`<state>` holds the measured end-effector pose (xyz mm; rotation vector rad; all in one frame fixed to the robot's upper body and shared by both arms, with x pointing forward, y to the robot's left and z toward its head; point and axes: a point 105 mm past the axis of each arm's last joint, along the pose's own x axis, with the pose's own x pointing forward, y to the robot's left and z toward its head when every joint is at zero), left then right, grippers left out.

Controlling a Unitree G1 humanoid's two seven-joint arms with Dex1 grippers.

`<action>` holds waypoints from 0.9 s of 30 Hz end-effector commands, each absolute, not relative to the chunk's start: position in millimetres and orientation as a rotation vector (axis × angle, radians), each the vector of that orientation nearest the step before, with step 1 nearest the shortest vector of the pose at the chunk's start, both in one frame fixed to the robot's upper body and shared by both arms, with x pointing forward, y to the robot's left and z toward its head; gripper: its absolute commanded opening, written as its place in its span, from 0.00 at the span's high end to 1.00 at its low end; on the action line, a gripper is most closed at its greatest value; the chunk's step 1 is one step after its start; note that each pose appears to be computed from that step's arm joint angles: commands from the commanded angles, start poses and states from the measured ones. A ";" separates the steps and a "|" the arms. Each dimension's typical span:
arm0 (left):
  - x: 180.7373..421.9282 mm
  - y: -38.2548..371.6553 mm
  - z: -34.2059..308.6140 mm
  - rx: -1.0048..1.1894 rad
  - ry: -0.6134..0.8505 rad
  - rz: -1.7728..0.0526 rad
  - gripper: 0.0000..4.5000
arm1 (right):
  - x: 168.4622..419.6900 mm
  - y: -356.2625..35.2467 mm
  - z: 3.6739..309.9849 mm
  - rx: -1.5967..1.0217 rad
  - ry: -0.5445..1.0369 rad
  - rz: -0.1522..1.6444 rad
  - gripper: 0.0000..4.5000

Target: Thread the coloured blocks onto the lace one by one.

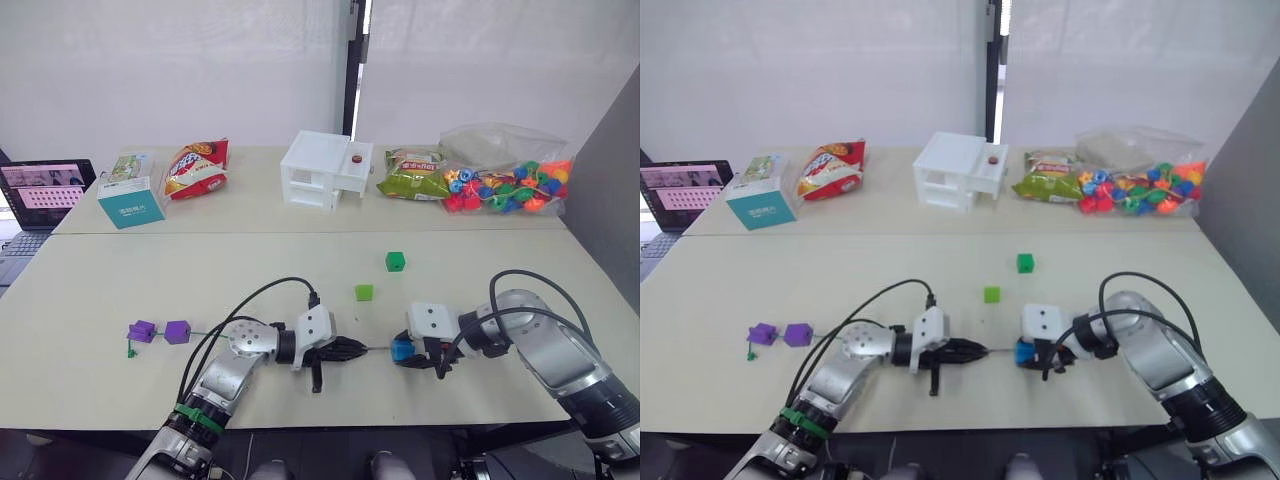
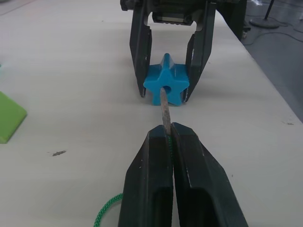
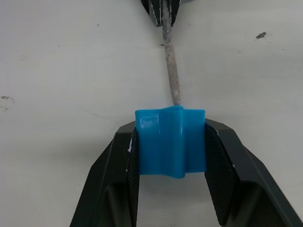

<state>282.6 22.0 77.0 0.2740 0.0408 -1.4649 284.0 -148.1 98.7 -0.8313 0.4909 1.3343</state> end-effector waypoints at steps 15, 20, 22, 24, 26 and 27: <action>292.5 -24.7 84.3 0.296 -0.035 -1.506 1.00 | 286.5 -154.4 95.2 -0.865 0.519 1.287 0.70; 288.1 -39.7 82.9 0.302 -0.043 -1.535 1.00 | 285.3 -151.9 95.9 -0.862 0.516 1.289 0.70; 288.1 -39.4 82.5 0.305 -0.033 -1.535 0.84 | 285.5 -151.9 96.4 -0.859 0.516 1.285 0.70; 289.9 -34.5 81.7 0.335 -0.020 -1.520 0.71 | 285.3 -152.6 96.5 -0.858 0.518 1.280 0.70; 291.3 -28.5 81.6 0.389 -0.017 -1.509 0.56 | 284.8 -153.2 96.0 -0.856 0.520 1.279 0.70; 292.7 -24.5 83.4 0.408 -0.019 -1.500 0.48 | 284.3 -153.2 95.3 -0.855 0.521 1.280 0.70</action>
